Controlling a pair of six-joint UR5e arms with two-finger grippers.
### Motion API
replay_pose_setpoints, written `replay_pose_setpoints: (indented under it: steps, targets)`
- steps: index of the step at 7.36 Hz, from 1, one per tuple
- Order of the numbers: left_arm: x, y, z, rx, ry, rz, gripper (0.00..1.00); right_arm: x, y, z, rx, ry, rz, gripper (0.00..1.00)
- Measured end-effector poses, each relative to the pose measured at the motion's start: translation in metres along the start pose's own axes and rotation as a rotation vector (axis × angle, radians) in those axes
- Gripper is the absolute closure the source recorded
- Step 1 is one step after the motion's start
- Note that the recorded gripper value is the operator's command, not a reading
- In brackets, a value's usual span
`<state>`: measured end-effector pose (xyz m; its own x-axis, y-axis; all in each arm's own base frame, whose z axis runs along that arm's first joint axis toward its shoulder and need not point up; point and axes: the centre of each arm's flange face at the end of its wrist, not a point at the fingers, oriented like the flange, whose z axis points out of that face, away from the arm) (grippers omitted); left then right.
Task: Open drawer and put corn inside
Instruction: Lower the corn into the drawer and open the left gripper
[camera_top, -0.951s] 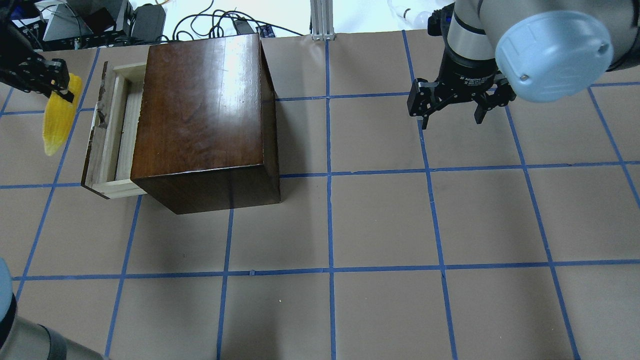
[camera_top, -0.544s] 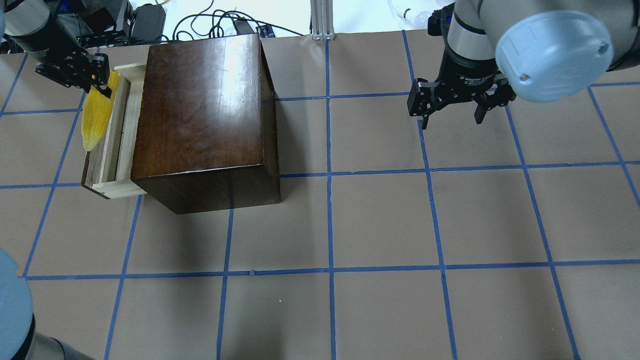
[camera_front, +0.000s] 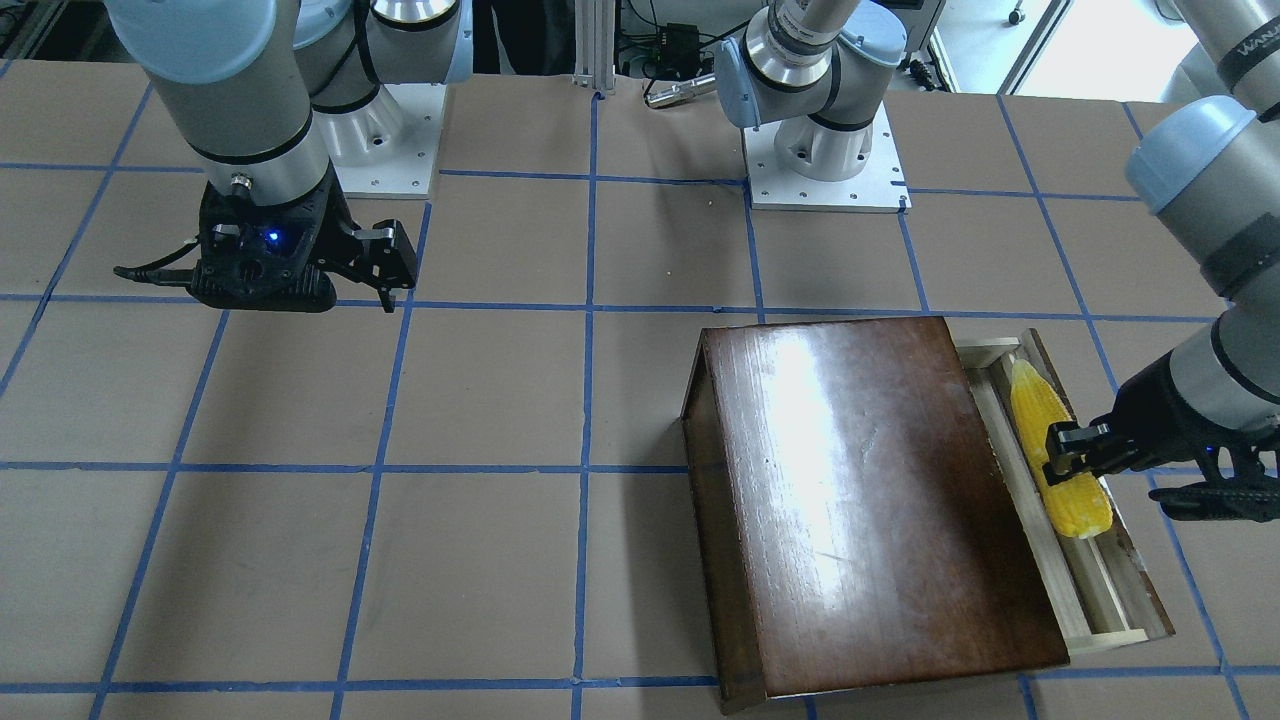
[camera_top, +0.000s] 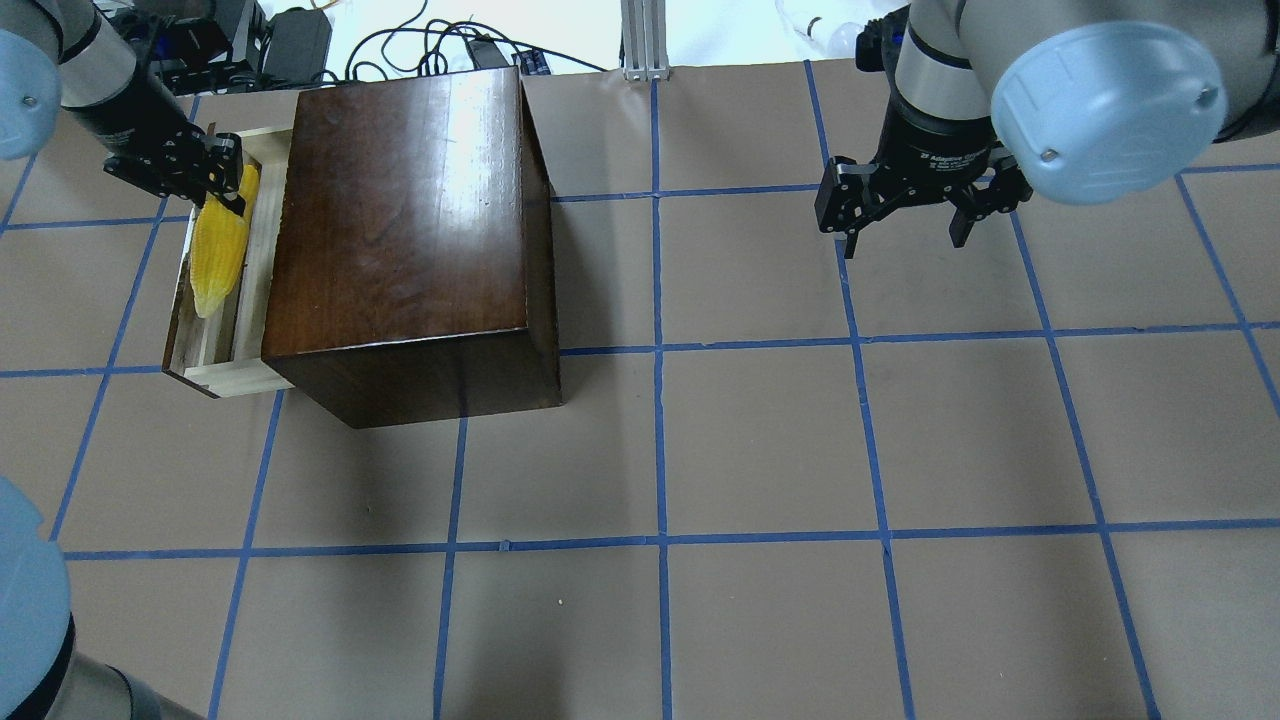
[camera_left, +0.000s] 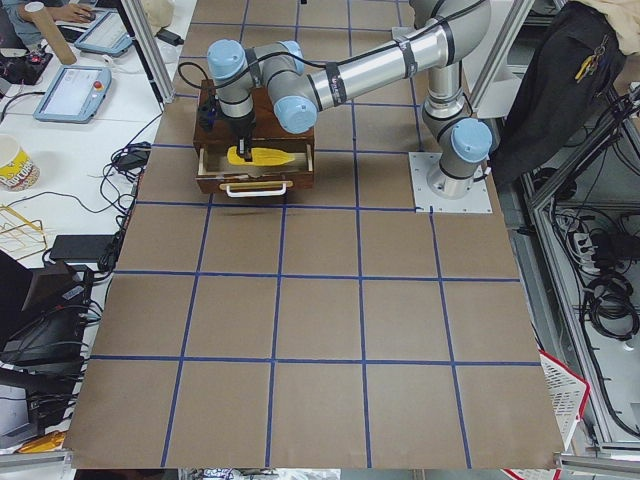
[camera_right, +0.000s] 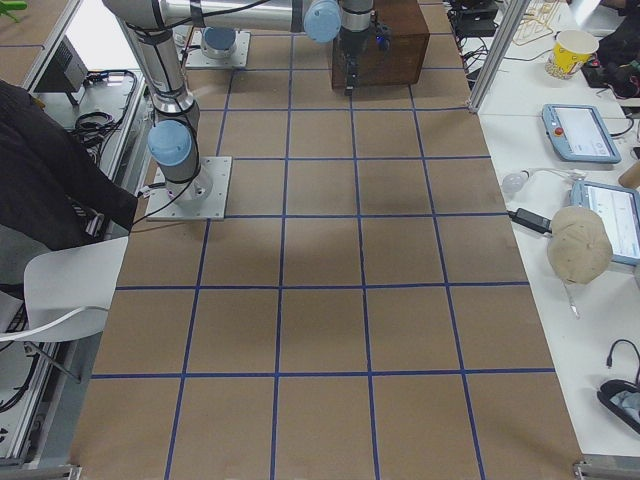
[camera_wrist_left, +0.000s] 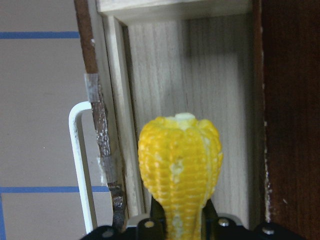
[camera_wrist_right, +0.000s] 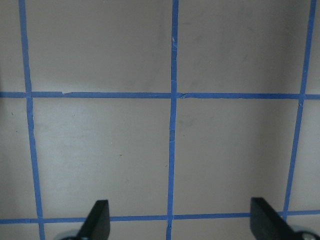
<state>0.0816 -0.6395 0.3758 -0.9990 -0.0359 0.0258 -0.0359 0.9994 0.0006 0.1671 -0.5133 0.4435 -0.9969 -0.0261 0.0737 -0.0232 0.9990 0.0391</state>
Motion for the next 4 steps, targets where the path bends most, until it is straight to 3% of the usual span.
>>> replay_pose_setpoints:
  steps: [3, 4]
  targets:
    - [-0.0013, -0.0013, 0.0108, -0.011, 0.002, -0.013, 0.45, 0.0, 0.0001, 0.0, 0.0, 0.001, 0.0, 0.0]
    - [-0.0014, -0.0016, 0.0104, -0.007, 0.001, -0.019, 0.35, 0.0001, 0.0, 0.0, 0.0, 0.001, 0.0, 0.0]
